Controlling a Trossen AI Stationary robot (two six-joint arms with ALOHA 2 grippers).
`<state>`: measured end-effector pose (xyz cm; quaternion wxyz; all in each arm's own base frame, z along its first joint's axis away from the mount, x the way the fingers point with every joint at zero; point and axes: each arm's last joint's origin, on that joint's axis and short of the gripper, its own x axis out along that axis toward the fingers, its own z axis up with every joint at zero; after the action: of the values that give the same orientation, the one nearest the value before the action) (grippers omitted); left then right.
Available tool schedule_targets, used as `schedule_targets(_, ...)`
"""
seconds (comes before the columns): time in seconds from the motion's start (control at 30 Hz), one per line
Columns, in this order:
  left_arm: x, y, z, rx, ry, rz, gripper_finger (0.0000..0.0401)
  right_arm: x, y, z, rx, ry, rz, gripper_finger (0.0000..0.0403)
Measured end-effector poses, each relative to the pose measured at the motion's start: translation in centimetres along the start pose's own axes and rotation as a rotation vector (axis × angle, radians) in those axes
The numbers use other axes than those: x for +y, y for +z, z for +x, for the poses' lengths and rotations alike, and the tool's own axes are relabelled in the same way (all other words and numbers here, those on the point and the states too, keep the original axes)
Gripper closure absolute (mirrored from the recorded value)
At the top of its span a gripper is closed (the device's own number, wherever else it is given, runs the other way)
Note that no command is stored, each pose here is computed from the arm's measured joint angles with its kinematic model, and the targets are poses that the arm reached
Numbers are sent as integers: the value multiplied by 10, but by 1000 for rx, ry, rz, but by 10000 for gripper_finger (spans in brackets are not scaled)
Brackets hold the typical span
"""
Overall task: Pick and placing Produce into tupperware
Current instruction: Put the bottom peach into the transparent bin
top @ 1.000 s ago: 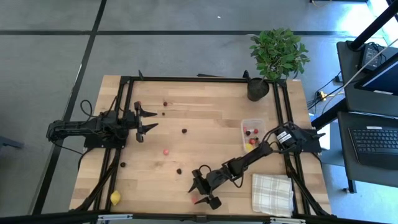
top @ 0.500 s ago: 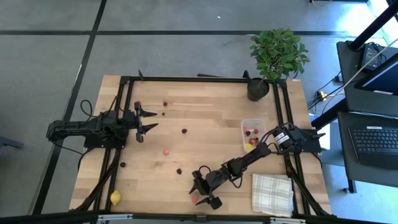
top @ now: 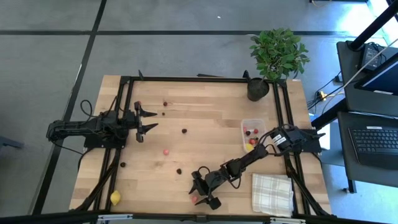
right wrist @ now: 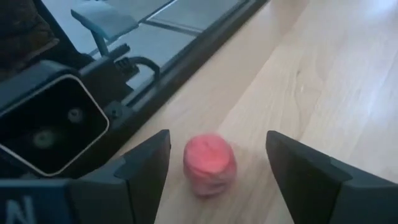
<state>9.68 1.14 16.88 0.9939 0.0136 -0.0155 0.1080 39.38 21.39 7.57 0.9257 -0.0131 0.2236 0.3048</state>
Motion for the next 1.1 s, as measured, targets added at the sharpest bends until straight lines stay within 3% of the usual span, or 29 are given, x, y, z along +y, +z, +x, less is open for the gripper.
schedule_targets(0.53,0,0,0,0,1,0,183,0,-2,0,21,18,29,306)
schedule_targets(0.8,0,0,0,0,0,0,183,-1,17,-15,65,12,41,314)
schedule_targets(1.1,0,0,0,0,0,-1,183,-6,70,-85,286,-65,111,314)
